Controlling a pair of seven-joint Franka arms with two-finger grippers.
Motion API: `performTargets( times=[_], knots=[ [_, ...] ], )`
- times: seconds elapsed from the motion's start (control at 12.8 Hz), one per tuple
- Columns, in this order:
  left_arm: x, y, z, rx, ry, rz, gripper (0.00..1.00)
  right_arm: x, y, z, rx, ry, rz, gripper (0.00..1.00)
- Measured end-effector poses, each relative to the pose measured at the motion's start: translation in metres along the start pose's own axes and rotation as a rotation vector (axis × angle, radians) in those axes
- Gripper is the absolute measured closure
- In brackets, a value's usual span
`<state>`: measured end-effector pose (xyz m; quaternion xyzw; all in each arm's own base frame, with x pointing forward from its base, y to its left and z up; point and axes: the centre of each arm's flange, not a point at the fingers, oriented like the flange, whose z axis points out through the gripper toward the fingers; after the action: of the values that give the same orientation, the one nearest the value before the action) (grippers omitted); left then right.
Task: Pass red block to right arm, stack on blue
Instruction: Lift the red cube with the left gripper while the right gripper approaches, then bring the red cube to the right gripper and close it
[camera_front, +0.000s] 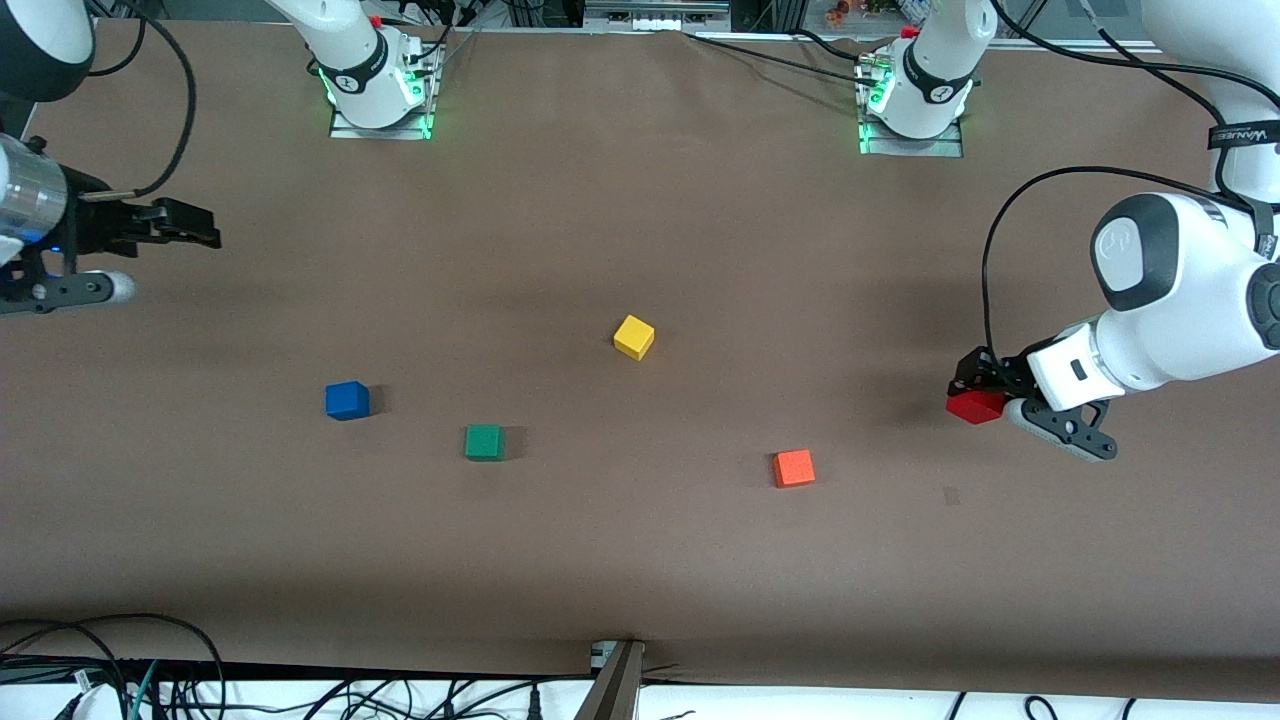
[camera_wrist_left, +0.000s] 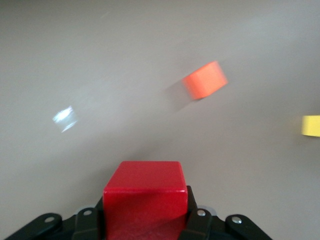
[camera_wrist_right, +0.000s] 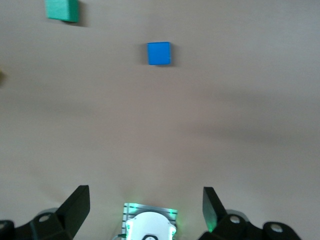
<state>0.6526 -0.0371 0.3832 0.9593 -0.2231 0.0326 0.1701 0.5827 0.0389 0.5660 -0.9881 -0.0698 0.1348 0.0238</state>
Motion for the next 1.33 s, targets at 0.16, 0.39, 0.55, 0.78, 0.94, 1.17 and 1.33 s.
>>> performTargets(
  times=[0.16,0.39,0.55,0.78,0.94,1.17,1.33],
  knots=[
    [0.009,0.008,-0.004,-0.078,0.068,0.087,0.44,0.014,-0.018,0.017,0.110,-0.026,-0.021,0.00],
    [0.020,0.023,0.000,-0.252,0.219,0.238,0.44,0.047,-0.026,0.053,0.334,-0.057,-0.018,0.00],
    [0.031,0.042,0.011,-0.389,0.341,0.309,0.44,0.064,-0.033,0.072,0.470,-0.078,-0.015,0.00],
    [0.054,0.097,0.039,-0.539,0.459,0.370,0.44,0.088,-0.050,0.100,0.679,-0.120,-0.010,0.00],
    [0.064,0.129,0.061,-0.601,0.518,0.445,0.44,0.108,-0.060,0.126,0.834,-0.151,0.012,0.00],
    [0.076,0.167,0.101,-0.672,0.566,0.553,0.44,0.140,-0.073,0.167,1.026,-0.170,0.066,0.00],
    [0.090,0.195,0.121,-0.715,0.623,0.582,0.44,0.151,-0.090,0.181,1.103,-0.173,0.084,0.00]
  ],
)
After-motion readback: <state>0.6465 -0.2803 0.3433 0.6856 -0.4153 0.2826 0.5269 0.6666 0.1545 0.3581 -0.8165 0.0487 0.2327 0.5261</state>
